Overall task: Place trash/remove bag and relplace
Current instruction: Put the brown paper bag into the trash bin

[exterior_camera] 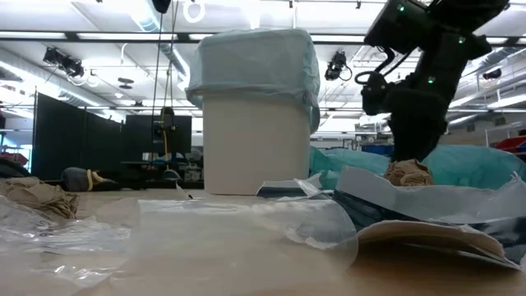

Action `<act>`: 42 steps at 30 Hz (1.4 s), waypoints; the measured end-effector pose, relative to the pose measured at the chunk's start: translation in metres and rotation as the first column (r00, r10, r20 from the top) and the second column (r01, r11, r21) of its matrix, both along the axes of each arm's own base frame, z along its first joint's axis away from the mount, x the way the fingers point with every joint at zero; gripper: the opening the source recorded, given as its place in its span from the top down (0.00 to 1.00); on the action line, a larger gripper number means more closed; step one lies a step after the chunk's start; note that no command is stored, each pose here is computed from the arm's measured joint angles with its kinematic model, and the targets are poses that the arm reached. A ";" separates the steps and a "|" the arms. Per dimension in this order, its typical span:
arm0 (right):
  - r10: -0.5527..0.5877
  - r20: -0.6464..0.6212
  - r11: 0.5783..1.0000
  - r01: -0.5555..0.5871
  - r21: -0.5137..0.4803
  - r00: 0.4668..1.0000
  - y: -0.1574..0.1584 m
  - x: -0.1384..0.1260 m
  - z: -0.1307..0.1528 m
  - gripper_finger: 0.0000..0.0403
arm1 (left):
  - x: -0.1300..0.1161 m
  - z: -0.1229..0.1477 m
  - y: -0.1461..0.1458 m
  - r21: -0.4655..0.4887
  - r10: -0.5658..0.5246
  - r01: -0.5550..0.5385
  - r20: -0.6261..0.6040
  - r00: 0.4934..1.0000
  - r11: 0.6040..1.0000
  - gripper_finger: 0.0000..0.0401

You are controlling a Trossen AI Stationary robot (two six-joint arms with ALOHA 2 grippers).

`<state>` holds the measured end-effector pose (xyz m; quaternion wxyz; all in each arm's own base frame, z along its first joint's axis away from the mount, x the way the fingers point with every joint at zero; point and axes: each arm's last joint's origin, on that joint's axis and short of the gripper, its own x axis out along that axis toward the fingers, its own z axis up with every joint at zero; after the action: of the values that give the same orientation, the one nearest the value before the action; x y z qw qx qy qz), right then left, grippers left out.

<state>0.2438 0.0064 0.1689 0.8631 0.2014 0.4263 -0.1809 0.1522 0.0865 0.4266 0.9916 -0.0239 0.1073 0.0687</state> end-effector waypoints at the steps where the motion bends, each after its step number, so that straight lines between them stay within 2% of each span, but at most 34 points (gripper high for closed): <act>1: -0.001 0.012 1.000 0.001 -0.003 1.000 -0.002 0.001 0.000 0.62 | 0.000 0.000 0.000 0.000 0.002 -0.002 0.000 1.000 1.000 0.70; 5: 0.012 0.068 0.999 -0.010 -0.033 0.998 -0.009 0.006 0.004 0.63 | 0.000 0.000 0.000 -0.001 0.002 -0.002 -0.002 1.000 1.000 0.70; 17: 0.021 0.061 1.000 -0.022 0.007 0.998 -0.009 0.005 0.003 0.64 | 0.000 -0.001 0.000 -0.007 0.003 -0.004 -0.011 1.000 1.000 0.70; 24: 0.035 0.058 0.999 -0.035 -0.006 0.998 -0.006 0.005 0.003 0.66 | 0.000 -0.001 0.000 -0.006 0.007 -0.007 -0.010 1.000 1.000 0.70; 34: 0.010 0.078 1.000 -0.011 0.014 0.997 -0.006 -0.002 -0.011 0.67 | 0.000 -0.001 0.000 -0.007 0.011 -0.011 -0.008 1.000 1.000 0.70; 38: 0.027 0.092 1.000 -0.028 0.005 0.995 -0.005 -0.001 -0.010 0.74 | 0.000 -0.001 0.001 0.002 0.032 -0.032 -0.011 0.999 0.999 0.70; 42: 0.065 0.103 0.997 -0.069 0.039 0.993 -0.004 0.000 -0.010 0.94 | 0.000 -0.001 0.001 0.002 0.033 -0.033 -0.011 0.999 0.999 0.70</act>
<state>0.2439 0.0024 0.1594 0.8847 0.2145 0.3922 -0.1323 0.1520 0.0874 0.4257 0.9897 -0.0243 0.1125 0.0851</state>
